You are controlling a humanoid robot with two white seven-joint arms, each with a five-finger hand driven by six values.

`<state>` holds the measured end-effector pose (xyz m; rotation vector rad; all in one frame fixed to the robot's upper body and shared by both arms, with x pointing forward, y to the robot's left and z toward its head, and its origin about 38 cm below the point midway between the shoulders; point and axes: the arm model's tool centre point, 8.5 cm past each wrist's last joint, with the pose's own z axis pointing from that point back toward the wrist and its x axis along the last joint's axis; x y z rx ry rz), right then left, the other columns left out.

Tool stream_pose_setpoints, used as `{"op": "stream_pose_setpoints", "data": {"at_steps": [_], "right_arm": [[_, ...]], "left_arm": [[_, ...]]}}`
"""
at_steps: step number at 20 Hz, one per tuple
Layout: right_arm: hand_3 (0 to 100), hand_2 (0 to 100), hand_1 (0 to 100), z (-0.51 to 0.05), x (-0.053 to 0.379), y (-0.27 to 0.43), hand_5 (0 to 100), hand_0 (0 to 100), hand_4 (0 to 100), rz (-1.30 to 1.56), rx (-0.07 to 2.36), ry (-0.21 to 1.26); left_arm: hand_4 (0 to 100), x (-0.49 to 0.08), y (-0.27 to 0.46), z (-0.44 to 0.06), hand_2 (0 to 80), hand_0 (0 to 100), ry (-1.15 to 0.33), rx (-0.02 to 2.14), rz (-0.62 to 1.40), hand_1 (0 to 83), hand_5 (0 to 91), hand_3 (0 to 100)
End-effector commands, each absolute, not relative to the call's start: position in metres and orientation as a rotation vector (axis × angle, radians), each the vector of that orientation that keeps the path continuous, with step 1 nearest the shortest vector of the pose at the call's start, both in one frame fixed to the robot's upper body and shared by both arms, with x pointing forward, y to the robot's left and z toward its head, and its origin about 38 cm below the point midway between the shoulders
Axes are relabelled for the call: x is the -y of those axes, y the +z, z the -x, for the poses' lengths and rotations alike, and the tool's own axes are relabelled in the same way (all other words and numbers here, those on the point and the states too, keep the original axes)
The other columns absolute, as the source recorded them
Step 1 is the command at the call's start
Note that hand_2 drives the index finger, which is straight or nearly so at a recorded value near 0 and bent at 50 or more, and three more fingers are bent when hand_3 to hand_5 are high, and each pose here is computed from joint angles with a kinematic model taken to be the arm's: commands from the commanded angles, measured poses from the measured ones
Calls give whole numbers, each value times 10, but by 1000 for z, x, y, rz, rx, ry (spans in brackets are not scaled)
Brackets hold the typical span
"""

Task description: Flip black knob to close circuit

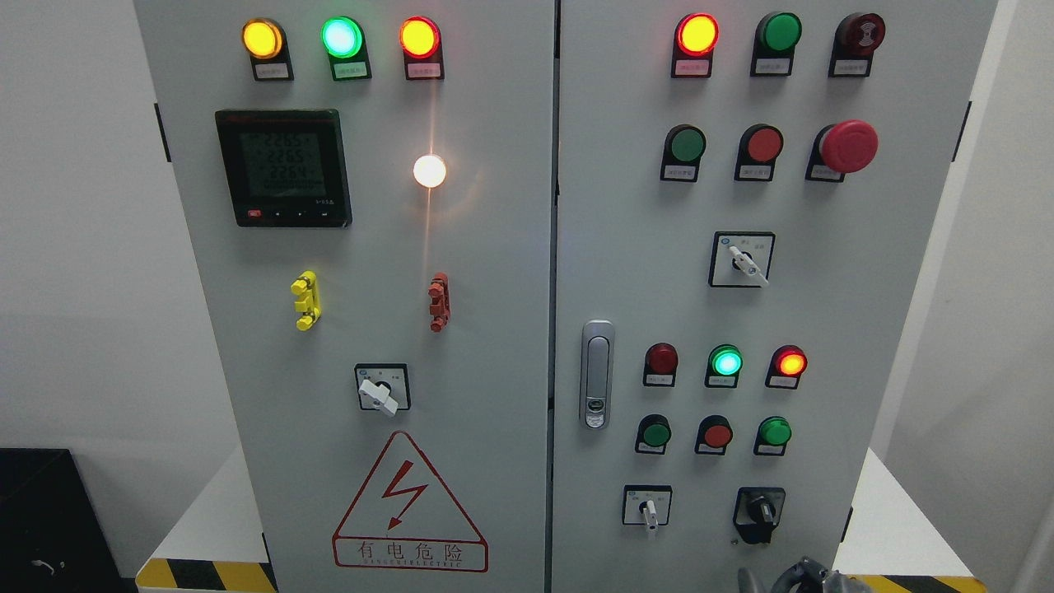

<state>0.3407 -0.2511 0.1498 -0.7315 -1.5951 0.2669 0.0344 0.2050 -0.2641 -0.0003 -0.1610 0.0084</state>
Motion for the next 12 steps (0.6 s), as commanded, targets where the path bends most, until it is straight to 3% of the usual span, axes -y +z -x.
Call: {"op": "stream_pose_setpoints", "data": {"at_steps": [1,5,9,12], "right_arm": [[596,448,81,-315,245,164,550,0,581,343,1708,1],[438,297,46,-301,244,162,341,0,410,119,1725,-140],[261,139,0,-289,245,155,130,0,201,96,1750,-145],[162,68,0,-285,244,155,40,0,121,58,1782,-167]], "left_arm": [[0,-204,-264,-30,0,120,10,155,2,556,0,0],[0,-205,-264,-30,0,120,8,155,1,556,0,0],[0,-205,-264,-30,0,120,8,155,1,556,0,0],[0,-204,-264,-30,0,120,8,155,2,556,0,0]]}}
